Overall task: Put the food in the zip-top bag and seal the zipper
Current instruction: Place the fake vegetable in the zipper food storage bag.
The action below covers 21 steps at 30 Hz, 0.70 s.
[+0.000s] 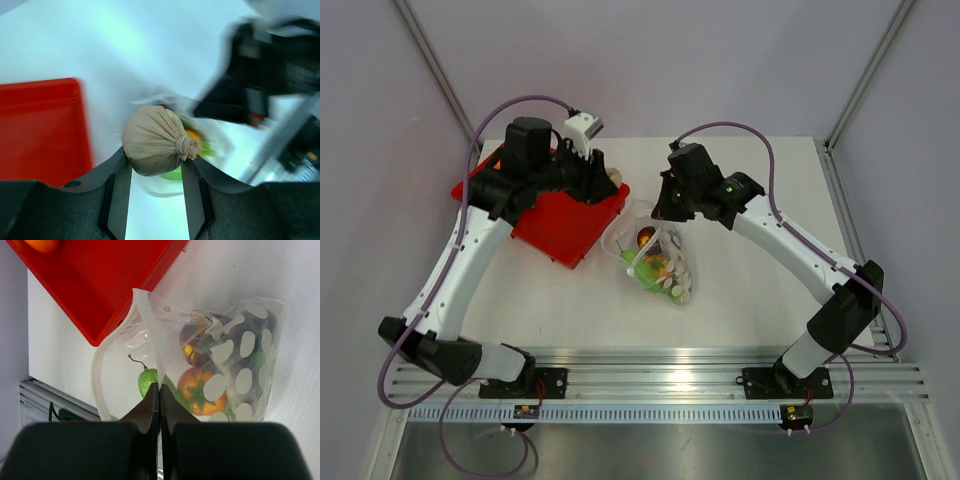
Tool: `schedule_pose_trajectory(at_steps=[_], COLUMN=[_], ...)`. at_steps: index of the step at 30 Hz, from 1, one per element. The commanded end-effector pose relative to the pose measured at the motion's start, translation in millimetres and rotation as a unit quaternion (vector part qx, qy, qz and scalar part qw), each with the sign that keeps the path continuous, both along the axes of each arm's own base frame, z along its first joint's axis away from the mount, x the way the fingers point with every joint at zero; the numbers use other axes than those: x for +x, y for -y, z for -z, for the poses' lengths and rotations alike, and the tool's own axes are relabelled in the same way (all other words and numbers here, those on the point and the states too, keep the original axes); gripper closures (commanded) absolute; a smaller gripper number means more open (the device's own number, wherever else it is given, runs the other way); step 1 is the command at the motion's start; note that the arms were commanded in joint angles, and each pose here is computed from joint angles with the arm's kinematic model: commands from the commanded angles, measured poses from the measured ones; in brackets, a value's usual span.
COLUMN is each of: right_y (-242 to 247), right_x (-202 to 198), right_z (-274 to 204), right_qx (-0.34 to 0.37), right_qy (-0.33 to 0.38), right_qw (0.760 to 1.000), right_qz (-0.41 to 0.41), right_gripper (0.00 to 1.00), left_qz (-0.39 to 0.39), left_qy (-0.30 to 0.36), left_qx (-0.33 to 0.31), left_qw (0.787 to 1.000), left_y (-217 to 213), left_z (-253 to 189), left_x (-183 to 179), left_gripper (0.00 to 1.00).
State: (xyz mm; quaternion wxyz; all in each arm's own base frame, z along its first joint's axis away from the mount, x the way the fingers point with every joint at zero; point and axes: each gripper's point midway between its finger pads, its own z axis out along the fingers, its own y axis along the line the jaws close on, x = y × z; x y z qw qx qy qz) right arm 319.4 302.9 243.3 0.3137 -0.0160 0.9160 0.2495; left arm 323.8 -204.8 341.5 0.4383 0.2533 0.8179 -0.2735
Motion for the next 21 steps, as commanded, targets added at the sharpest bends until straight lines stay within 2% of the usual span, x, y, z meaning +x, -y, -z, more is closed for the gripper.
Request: schedule_pose_trajectory(at_steps=[1,5,13,16,17,18,19,21], right_y=[-7.0,-1.2,7.1,7.1,6.5,7.3,6.7,7.2], right_x=[-7.1,-11.9,-19.4,-19.3,-19.6,-19.5,-19.6,-19.1], right_z=[-31.0,-39.7,-40.5,-41.6,-40.9,-41.2,-39.9,-39.9], right_qx=[0.045,0.052,0.054,0.055,0.054,0.053,0.052,0.051], right_qy=[0.026,0.033,0.032,0.032,0.032,0.032,0.032,0.032], right_qw=[0.999,0.998,0.998,0.998,0.998,0.998,0.998,0.998], right_qz=[-0.011,-0.005,0.002,0.002,0.001,0.001,0.000,0.000], right_gripper=[0.99,0.99,0.99,0.99,0.99,0.99,0.99,0.99], left_qz=[0.100,0.111,0.120,0.116,0.117,0.118,0.116,0.109], left_qy=[-0.070,-0.121,-0.149,-0.167,-0.167,-0.161,-0.161,-0.139], left_qx=[-0.040,-0.055,-0.049,-0.037,-0.034,-0.032,-0.027,-0.024], left_qw=[0.992,0.985,0.980,0.978,0.978,0.979,0.980,0.984], left_y=[42.1,58.1,76.4,79.3,79.8,80.8,79.6,75.9], left_z=[18.4,43.4,71.8,81.1,81.4,77.3,76.0,62.0], left_x=[-52.4,-69.4,-74.2,-72.0,-71.8,-71.8,-73.0,-70.1], left_gripper=[0.79,0.78,0.73,0.37,0.28,0.08,0.01,0.01])
